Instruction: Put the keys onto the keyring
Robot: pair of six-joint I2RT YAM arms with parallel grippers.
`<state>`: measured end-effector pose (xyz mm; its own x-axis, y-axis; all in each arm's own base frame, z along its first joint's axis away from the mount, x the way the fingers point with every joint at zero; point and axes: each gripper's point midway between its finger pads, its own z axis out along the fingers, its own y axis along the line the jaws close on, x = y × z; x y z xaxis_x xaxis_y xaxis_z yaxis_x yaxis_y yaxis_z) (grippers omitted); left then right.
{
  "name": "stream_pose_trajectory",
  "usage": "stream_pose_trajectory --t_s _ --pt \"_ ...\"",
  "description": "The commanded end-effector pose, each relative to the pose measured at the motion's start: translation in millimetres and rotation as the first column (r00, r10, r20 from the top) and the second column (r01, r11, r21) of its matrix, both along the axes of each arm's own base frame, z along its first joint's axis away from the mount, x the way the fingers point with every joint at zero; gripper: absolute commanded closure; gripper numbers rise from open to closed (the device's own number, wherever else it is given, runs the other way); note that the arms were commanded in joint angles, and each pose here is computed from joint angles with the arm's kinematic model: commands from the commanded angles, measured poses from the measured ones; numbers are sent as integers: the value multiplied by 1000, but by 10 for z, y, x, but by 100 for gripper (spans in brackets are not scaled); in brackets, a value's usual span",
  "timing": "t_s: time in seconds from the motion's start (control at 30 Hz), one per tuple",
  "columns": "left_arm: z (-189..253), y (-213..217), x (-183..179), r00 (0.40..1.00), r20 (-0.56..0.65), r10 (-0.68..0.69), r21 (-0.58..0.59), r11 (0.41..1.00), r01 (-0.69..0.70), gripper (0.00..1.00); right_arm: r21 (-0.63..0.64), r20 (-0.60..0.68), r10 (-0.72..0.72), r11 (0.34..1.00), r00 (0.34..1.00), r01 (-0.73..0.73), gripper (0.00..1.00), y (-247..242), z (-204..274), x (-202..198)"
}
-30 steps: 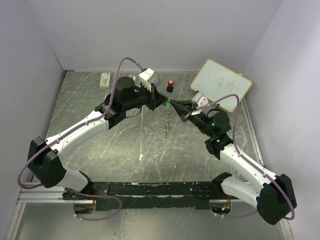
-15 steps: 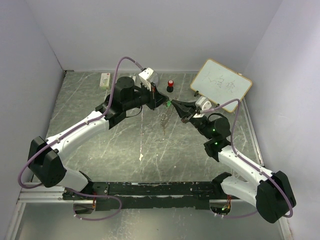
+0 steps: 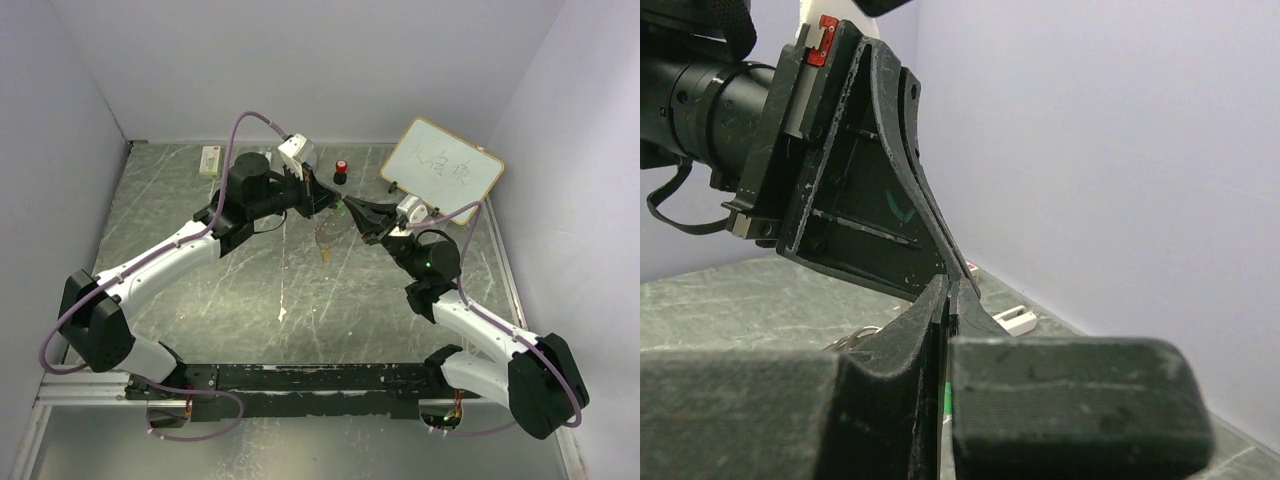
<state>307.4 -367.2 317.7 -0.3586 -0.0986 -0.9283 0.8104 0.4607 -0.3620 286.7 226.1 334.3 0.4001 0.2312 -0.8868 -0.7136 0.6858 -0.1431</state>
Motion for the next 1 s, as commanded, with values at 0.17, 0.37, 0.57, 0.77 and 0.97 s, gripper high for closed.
stream_pose_trajectory --t_s 0.17,0.37,0.57,0.77,0.97 --pt "2 -24 -16 1000 -13 -26 -28 999 25 93 94 95 -27 995 995 18 100 -97 277 -49" --pt "45 -23 -23 1000 -8 -26 -37 999 26 93 97 88 -27 995 996 18 100 -85 250 -25" --pt "111 2 -17 1000 2 -12 -38 999 12 93 85 63 -34 996 997 29 100 -82 196 19" --pt "154 18 2 1000 11 1 -36 999 -1 93 65 24 -11 998 1000 9 65 -40 186 16" --pt "182 48 24 1000 23 19 -28 999 -19 93 108 46 -84 991 995 79 46 -248 352 -79"
